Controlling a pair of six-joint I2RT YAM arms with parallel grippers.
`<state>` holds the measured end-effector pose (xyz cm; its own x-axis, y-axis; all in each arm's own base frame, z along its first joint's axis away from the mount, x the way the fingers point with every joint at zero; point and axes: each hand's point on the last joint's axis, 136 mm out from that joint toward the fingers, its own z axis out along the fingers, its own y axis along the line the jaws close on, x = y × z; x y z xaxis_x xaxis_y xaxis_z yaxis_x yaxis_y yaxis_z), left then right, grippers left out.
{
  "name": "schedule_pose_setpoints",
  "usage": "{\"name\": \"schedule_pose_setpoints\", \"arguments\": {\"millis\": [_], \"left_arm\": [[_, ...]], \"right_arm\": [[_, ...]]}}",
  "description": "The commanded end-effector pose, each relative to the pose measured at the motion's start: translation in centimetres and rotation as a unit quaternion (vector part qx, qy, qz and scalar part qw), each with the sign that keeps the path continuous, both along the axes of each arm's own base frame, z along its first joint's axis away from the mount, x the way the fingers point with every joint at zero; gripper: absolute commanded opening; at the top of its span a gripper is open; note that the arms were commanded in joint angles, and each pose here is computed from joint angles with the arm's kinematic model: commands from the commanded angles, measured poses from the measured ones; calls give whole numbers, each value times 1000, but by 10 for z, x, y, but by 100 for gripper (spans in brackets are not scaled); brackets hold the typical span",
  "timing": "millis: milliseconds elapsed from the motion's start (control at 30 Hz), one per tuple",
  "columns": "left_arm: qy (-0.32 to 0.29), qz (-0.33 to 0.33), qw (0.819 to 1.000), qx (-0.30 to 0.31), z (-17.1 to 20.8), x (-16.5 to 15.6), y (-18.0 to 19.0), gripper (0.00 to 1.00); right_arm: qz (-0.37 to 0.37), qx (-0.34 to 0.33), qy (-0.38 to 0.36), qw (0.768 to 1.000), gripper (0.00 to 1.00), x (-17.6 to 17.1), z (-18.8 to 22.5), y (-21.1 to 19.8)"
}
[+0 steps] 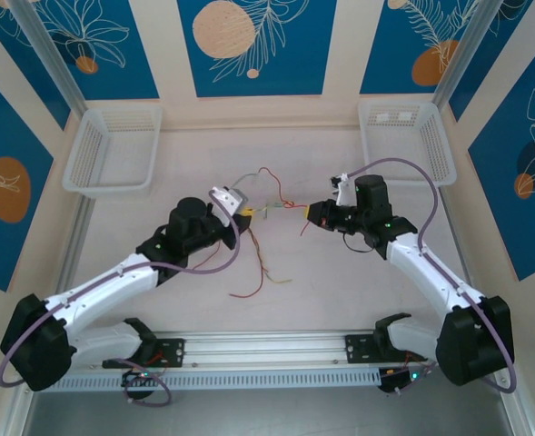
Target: Untangle the cables
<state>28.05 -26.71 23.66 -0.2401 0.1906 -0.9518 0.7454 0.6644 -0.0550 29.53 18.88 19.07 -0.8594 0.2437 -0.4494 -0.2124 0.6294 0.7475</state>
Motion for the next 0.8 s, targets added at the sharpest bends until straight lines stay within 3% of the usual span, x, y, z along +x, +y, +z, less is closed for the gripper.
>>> {"name": "schedule_pose_setpoints", "arguments": {"millis": [0,533,767], "left_arm": [[-9,107,994,-20,16,22,52,0],[-27,212,977,-1,40,44,111,0],[-7,262,965,-10,36,54,144,0]], "right_arm": [[-116,-85,58,988,0,15,-51,-61],[-117,-118,39,985,0,17,-38,-78],[-132,-127,45,982,0,15,-37,-88]]}}
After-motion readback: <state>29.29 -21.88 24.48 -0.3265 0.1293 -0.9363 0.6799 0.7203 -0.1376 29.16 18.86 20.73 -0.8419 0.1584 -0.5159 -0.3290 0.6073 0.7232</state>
